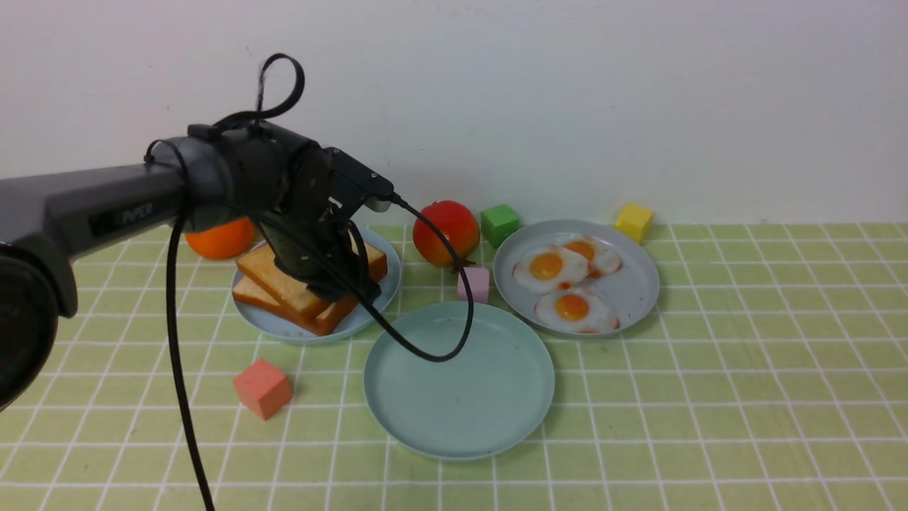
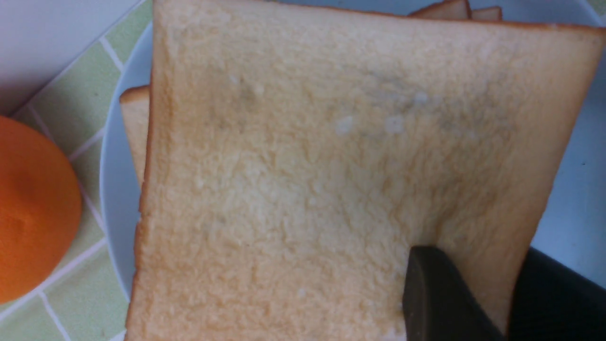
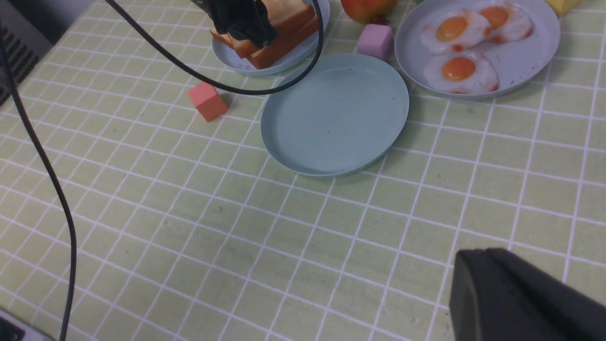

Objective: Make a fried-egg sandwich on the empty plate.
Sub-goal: Use the left arm to grab a slice of bread, then use the left arm to put a slice of bread into the empty plate in the middle

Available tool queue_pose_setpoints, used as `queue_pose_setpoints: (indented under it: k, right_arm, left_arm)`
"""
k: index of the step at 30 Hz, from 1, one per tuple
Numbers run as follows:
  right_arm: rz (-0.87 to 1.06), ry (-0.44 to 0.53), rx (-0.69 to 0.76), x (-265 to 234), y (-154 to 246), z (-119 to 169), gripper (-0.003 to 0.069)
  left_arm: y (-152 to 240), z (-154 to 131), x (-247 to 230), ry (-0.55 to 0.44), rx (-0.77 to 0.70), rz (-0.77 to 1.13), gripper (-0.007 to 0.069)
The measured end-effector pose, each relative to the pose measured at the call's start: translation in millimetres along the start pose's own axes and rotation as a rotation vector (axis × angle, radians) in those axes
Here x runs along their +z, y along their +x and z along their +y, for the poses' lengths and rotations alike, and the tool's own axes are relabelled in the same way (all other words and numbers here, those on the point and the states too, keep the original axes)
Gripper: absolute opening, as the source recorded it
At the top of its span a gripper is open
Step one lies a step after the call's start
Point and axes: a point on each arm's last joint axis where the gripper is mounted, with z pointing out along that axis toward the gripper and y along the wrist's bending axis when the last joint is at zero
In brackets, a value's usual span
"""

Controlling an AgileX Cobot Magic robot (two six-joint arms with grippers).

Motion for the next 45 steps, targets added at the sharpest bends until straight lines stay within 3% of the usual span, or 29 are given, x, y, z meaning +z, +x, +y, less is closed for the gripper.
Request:
queue_pose_setpoints:
  k: [8, 13, 15, 16, 17, 19, 21, 24, 27, 32, 40, 43, 45]
  right_arm:
    - [0.000, -0.003, 0.001, 0, 0, 0, 0.0017]
    - [0.002, -0.003, 0.001, 0, 0, 0, 0.0020]
    - [0.003, -0.003, 0.001, 0, 0, 0, 0.0022]
    - [0.004, -0.004, 0.001, 0, 0, 0, 0.0025]
    - [0.004, -0.004, 0.001, 0, 0, 0, 0.0025]
    - [0.011, -0.005, 0.001, 0, 1, 0, 0.0028]
    - [0.014, -0.006, 0.000, 0, 1, 1, 0.0028]
    - [0.036, -0.012, 0.000, 0, 4, 1, 0.0029]
    - [0.059, -0.017, 0.000, -1, 6, 2, 0.0031]
    - [0.092, -0.026, -0.001, -1, 9, 3, 0.0032]
    - [0.095, -0.049, -0.006, -7, 14, 7, 0.0031]
    - [0.090, -0.050, -0.009, -9, 15, 8, 0.0031]
    - [0.088, -0.050, -0.010, -9, 15, 8, 0.0034]
  left_arm:
    - [-1, 2, -20, 0.007, -0.019, -0.002, 0.0165]
    - [-11, 1, -77, 0.028, -0.061, -0.081, 0.0111]
    - [-15, -12, -103, 0.057, -0.059, -0.126, 0.0104]
    - [-17, -33, -118, 0.085, -0.026, -0.151, 0.0104]
    - [-17, -33, -120, 0.090, -0.021, -0.156, 0.0104]
    - [-13, -80, -126, 0.156, 0.073, -0.145, 0.0104]
    - [-10, -97, -124, 0.180, 0.109, -0.131, 0.0104]
    - [1, -149, -113, 0.216, 0.237, -0.110, 0.0102]
    - [2, -165, -104, 0.191, 0.279, -0.114, 0.0102]
    - [2, -171, -84, 0.127, 0.291, -0.096, 0.0101]
    - [6, -176, -63, 0.124, 0.303, -0.060, 0.0101]
    - [7, -177, -62, 0.132, 0.295, -0.057, 0.0146]
    - [7, -177, -62, 0.138, 0.288, -0.056, 0.0216]
